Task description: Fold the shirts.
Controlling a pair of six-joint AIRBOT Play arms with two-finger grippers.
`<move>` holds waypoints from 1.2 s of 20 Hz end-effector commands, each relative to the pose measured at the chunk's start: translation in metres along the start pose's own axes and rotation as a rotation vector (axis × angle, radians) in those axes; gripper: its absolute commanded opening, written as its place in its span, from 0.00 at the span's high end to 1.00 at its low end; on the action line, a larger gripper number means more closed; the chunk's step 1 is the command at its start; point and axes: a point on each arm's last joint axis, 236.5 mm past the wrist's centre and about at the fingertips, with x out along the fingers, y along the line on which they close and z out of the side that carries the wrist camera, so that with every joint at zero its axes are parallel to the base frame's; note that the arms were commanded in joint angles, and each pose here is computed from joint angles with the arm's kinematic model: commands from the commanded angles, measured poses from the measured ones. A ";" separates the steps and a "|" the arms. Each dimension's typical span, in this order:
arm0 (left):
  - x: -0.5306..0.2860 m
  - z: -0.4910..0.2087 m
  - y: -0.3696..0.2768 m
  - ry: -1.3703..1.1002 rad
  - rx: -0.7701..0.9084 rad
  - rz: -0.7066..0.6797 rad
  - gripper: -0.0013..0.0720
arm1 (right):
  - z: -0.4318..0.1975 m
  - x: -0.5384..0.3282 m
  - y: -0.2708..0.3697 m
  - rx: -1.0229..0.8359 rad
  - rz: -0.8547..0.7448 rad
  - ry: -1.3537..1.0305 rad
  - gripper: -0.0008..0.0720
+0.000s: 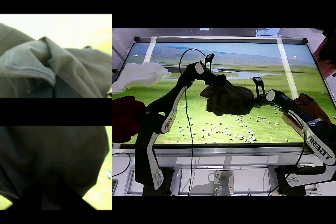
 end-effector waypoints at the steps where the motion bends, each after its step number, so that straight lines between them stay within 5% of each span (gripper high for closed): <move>1: -0.006 0.020 -0.013 -0.073 -0.020 -0.041 0.97 | 0.003 0.011 -0.003 0.048 0.006 -0.022 0.95; 10: -0.203 0.115 -0.125 -0.492 0.337 -0.081 0.97 | 0.090 -0.129 -0.007 -0.137 -0.097 -0.254 0.96; 17: -0.391 0.071 -0.246 -0.708 0.559 -0.204 0.97 | 0.164 -0.365 0.058 -0.290 -0.144 -0.746 0.96; 21: -0.445 0.034 -0.291 -0.767 0.657 -0.273 0.97 | 0.137 -0.368 0.095 -0.285 0.014 -0.626 0.95; 22: -0.442 0.029 -0.290 -0.742 0.664 -0.271 0.97 | 0.124 -0.349 0.104 -0.273 0.078 -0.549 0.82; 23: -0.435 0.025 -0.287 -0.710 0.664 -0.263 0.97 | 0.112 -0.329 0.111 -0.260 0.136 -0.475 0.53; 24: -0.425 0.023 -0.279 -0.678 0.659 -0.239 0.97 | 0.100 -0.305 0.116 -0.249 0.182 -0.401 0.42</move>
